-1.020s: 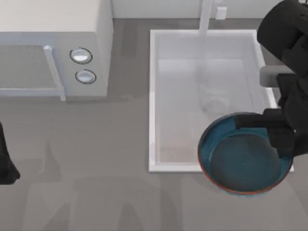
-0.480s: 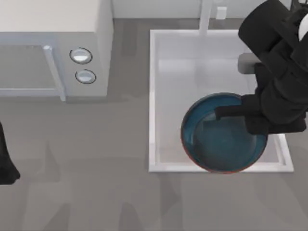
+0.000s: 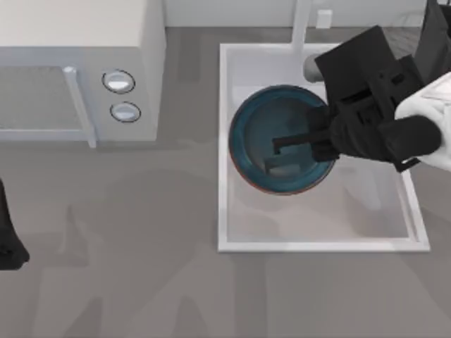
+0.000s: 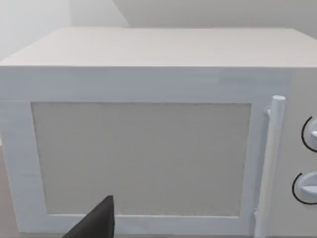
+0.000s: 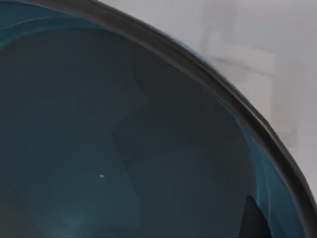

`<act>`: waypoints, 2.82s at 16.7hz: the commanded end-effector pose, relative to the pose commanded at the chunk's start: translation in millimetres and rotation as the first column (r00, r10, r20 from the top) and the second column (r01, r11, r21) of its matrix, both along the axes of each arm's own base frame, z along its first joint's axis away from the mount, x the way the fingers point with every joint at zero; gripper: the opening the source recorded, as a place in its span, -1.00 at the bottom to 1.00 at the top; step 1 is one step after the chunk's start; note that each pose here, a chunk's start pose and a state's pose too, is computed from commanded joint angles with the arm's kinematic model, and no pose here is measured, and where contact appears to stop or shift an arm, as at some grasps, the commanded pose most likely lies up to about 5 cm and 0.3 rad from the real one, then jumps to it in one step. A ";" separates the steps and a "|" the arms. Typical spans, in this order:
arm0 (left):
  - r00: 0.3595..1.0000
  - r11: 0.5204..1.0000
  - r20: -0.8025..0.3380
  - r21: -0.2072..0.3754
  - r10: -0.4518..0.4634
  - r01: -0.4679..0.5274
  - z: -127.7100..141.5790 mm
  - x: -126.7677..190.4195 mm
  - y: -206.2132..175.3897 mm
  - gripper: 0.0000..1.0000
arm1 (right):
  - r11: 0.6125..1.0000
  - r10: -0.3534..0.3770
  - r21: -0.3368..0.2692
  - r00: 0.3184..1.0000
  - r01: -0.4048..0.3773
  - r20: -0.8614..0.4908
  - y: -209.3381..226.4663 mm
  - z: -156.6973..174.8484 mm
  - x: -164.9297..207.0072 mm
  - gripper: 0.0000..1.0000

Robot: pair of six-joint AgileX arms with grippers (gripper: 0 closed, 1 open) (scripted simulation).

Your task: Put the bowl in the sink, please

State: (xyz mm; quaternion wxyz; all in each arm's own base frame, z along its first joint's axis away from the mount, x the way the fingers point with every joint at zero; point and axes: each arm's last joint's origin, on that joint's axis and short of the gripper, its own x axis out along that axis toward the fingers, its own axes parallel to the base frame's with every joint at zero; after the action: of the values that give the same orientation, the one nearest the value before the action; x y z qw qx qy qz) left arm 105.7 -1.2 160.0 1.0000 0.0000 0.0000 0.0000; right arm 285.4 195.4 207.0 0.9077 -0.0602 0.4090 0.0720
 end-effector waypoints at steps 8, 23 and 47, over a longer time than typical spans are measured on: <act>1.000 1.000 0.000 0.000 0.000 0.000 0.0 0.0 0.0 1.00 | 0.996 -0.074 0.088 0.823 0.030 0.563 3.1 -10.8 0.8 -1.00; 1.000 1.000 0.000 0.000 0.000 0.000 0.0 0.0 0.0 1.00 | 0.982 -0.184 0.164 0.658 0.092 0.730 -9.5 -7.7 -11.7 -1.00; 1.000 1.000 0.000 0.000 0.000 0.000 0.0 0.0 0.0 1.00 | 0.982 -0.186 0.168 0.653 0.091 0.734 -11.8 -148.0 -15.0 -0.10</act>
State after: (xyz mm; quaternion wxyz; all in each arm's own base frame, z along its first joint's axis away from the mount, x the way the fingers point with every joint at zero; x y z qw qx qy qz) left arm 105.7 -1.2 160.0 1.0000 0.0000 0.0000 0.0000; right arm 270.4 183.6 59.0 1.0000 0.0000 0.0000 -0.0050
